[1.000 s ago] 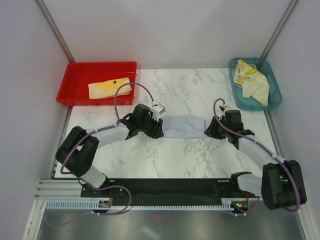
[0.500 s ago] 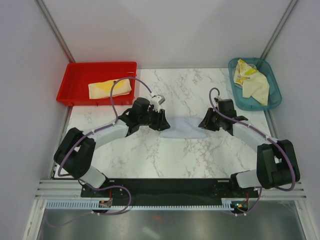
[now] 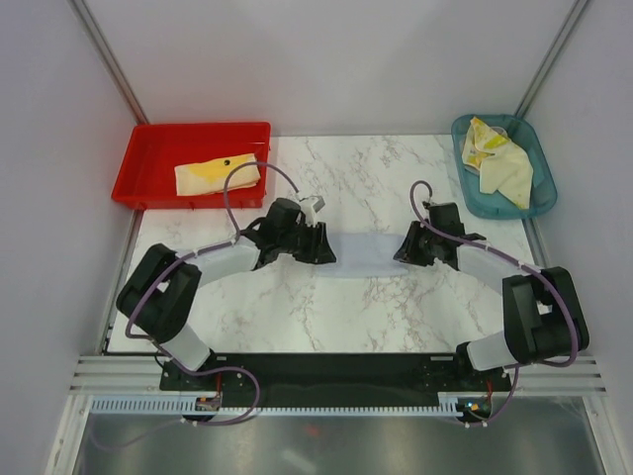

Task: Fold and stack the towels
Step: Smooth out wrinkles on the folded towel

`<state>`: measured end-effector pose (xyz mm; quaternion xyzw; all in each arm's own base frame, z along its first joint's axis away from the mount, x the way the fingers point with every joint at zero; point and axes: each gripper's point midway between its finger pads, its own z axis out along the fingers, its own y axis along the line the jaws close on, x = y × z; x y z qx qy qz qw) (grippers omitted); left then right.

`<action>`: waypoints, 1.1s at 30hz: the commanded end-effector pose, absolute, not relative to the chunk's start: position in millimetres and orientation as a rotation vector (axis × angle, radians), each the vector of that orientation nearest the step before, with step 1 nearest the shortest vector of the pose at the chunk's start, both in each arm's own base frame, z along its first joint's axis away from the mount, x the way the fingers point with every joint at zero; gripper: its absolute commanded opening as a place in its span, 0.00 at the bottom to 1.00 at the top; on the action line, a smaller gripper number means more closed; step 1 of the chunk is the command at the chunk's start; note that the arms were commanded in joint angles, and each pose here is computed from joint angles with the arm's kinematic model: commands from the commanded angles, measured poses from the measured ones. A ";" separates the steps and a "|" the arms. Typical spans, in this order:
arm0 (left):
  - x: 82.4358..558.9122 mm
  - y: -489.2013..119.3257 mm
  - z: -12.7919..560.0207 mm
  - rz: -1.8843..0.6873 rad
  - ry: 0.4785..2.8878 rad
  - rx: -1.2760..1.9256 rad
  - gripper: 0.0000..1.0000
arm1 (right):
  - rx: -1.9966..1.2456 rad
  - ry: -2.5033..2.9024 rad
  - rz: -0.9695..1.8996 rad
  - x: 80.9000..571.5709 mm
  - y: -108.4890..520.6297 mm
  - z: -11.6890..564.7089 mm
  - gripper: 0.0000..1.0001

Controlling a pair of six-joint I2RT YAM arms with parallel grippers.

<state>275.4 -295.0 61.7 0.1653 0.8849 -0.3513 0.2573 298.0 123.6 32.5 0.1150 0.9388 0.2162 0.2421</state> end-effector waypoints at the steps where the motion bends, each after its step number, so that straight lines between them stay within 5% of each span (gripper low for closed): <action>1: 305.5 -309.2 131.5 -0.972 2.241 0.432 0.48 | 0.241 2.464 0.663 318.5 133.8 69.4 0.31; 18: 370.4 -274.8 53.6 -0.834 2.413 0.285 0.47 | 0.240 2.610 0.723 283.0 137.8 18.0 0.32; 25: 374.1 -280.4 81.3 -0.898 2.350 0.312 0.46 | 0.176 2.512 0.768 299.2 144.6 68.8 0.34; 33: 363.0 -289.7 122.4 -0.981 2.260 0.379 0.46 | 0.154 2.577 0.772 274.8 142.0 59.4 0.31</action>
